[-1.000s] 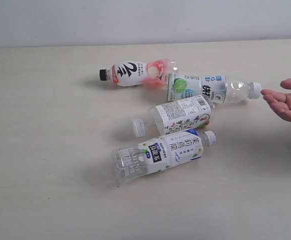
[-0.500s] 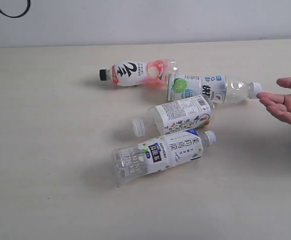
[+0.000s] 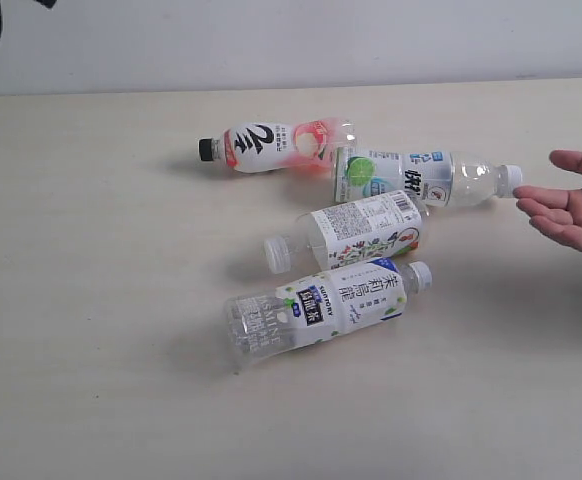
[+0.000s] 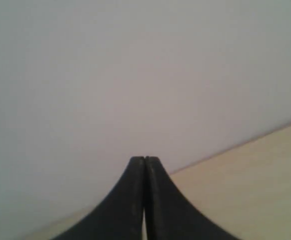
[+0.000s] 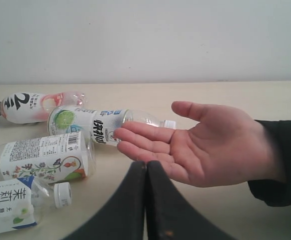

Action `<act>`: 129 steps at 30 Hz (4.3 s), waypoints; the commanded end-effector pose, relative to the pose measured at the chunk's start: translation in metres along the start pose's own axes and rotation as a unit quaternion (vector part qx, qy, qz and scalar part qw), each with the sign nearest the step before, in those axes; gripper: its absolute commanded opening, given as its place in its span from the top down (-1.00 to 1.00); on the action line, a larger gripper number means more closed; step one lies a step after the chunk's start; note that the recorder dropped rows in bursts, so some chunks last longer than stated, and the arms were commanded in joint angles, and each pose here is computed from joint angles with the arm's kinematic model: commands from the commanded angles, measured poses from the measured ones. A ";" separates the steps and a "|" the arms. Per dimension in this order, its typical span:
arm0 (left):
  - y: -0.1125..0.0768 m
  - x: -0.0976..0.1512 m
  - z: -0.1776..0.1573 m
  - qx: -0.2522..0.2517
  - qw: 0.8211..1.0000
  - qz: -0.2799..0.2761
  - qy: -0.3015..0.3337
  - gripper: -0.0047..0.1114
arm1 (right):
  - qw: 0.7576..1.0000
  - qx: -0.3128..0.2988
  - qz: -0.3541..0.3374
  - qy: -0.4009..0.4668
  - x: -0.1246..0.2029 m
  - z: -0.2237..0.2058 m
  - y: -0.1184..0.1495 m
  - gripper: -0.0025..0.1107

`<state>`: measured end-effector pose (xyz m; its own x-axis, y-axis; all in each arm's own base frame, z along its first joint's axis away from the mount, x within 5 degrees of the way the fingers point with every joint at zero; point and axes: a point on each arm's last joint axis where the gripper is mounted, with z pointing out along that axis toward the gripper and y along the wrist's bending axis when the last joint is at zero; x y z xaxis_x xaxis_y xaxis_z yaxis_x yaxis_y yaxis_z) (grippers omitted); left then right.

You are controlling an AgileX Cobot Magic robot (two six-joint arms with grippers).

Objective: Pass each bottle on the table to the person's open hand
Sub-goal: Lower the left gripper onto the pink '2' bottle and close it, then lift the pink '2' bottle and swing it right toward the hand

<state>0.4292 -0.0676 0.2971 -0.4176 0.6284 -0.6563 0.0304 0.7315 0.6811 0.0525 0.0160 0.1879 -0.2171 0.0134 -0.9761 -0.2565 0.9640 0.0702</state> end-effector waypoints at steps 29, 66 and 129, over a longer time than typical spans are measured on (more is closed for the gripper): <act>-0.217 -0.069 -0.003 0.433 0.811 0.393 -0.002 -0.68 | 1.000 0.003 0.000 -0.005 0.001 0.000 0.000 0.96; -0.275 -0.035 0.038 0.407 0.831 0.378 -0.014 -0.75 | 1.000 0.003 0.000 -0.005 0.001 0.000 0.000 0.96; -0.182 -0.062 -0.114 0.316 0.898 0.242 0.186 0.92 | 1.000 0.003 0.000 -0.005 0.001 0.000 0.000 0.96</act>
<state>0.3566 -0.2713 0.2433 -0.4878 0.8694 -0.0783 0.7643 0.4687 0.4429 0.0525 0.0160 0.1879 -0.2171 0.0134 -0.9761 -0.2565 0.9640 0.0702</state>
